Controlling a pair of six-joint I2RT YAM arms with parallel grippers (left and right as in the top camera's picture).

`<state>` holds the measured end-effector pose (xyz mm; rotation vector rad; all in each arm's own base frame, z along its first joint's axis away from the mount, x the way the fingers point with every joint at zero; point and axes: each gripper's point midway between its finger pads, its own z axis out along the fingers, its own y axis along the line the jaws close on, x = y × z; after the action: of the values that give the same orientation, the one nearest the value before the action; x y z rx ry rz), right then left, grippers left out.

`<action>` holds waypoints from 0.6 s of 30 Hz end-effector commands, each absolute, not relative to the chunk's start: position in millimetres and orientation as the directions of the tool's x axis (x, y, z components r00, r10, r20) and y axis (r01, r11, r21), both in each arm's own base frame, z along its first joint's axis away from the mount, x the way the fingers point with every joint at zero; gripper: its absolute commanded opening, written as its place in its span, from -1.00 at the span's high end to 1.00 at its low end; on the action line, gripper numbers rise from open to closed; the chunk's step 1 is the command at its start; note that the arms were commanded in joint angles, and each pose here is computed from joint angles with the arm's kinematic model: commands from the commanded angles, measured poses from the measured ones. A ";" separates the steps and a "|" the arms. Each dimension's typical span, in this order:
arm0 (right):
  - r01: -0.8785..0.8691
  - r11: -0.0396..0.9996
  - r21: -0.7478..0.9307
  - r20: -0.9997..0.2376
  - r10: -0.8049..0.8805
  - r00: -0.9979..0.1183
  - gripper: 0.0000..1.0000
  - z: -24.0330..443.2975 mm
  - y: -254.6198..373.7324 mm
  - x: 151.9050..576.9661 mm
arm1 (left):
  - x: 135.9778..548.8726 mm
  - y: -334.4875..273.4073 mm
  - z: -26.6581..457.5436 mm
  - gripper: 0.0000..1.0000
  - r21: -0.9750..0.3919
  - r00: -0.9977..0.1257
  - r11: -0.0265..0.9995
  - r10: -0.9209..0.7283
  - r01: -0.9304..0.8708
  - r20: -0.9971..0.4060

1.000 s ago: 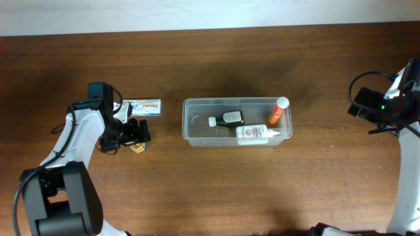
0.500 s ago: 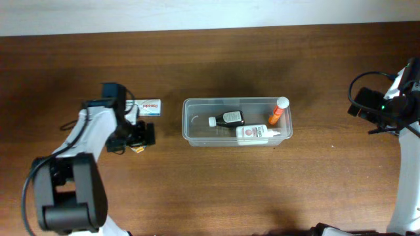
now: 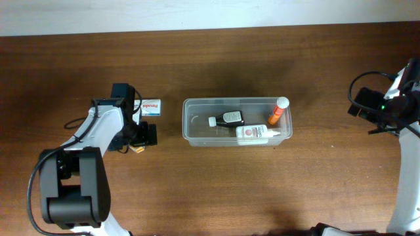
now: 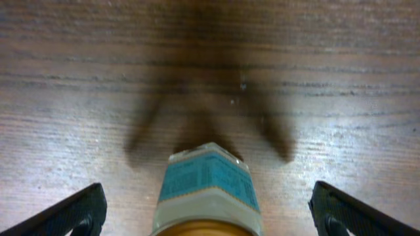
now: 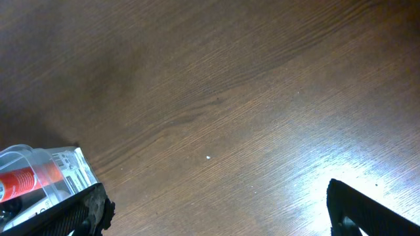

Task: Pack container
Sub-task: 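Move the left gripper to the gold-capped jar and grasp it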

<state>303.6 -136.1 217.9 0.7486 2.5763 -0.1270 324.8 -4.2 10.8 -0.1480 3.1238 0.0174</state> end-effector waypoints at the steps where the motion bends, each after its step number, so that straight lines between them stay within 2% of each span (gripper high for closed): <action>1: 0.533 0.845 0.043 -0.462 0.490 -0.739 -0.97 223.3 -138.1 306.2 | 331.1 -1.1 10.9 -0.99 0.023 -0.994 0.994 -0.109 -0.110 -0.029; 18: 0.533 0.845 0.043 -0.462 0.490 -0.739 -0.97 223.3 -138.1 306.2 | 322.8 -1.5 -6.9 -0.98 0.028 -0.993 0.994 -0.109 -0.108 0.036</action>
<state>303.7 -136.2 217.9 0.7485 2.5759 -0.1270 321.4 -4.1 -3.0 -0.1550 3.1661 0.0228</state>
